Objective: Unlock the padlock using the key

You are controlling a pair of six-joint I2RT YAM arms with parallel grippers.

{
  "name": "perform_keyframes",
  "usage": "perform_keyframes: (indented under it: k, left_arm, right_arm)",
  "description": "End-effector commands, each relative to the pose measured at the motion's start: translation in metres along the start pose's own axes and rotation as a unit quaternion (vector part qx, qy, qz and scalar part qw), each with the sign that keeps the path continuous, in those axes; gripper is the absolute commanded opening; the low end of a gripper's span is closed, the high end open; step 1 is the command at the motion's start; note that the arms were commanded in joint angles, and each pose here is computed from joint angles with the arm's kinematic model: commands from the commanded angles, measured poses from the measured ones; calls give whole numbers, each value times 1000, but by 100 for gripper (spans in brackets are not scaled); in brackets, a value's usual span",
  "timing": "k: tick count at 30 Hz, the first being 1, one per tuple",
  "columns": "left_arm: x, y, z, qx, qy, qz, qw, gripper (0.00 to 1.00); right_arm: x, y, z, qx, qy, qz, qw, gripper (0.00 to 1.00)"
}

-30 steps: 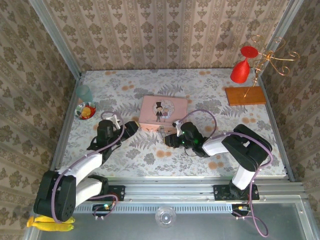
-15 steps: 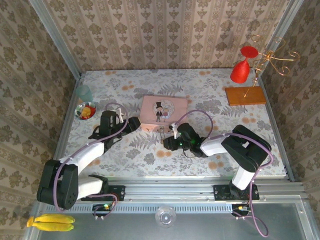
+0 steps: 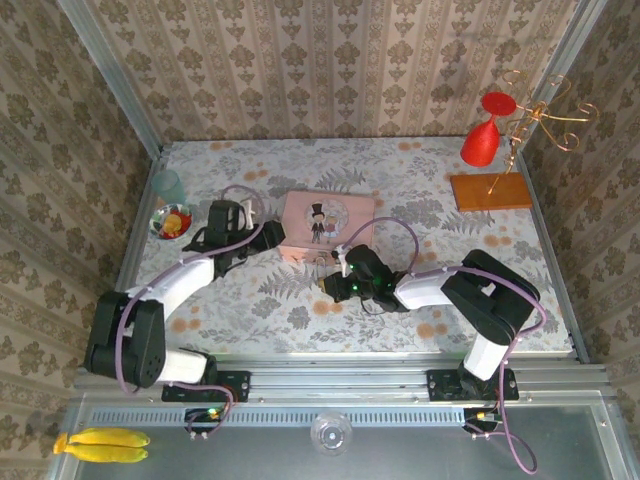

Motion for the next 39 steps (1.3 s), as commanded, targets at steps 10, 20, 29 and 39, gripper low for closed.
perform_keyframes:
  k: [10, 20, 29, 39]
  left_arm:
    - [-6, -39, 32, 45, -84, 3, 995, 55]
    - [-3, -67, 16, 109, -82, 26, 990, 65]
    - [10, -65, -17, 130, -60, 70, 987, 61]
    - [-15, -66, -56, 159, -49, 70, 984, 60]
  right_arm:
    - [-21, 18, 8, -32, -13, -121, 992, 0]
    - [-30, 23, 18, -34, -28, -161, 986, 0]
    - [-42, 39, 32, -48, -30, -203, 978, 0]
    - [-59, 47, 50, -70, -3, -287, 956, 0]
Point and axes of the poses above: each hand's point on the last joint's axis, 136 mm out from that joint toward the fingers, its own y axis back along the fingers, its own x axis along the line the jaws close on, z = x × y, the point moved 4 cm from there along y, back along the fingers, and after that the axes turned 12 degrees about -y, right-handed, at the moved point
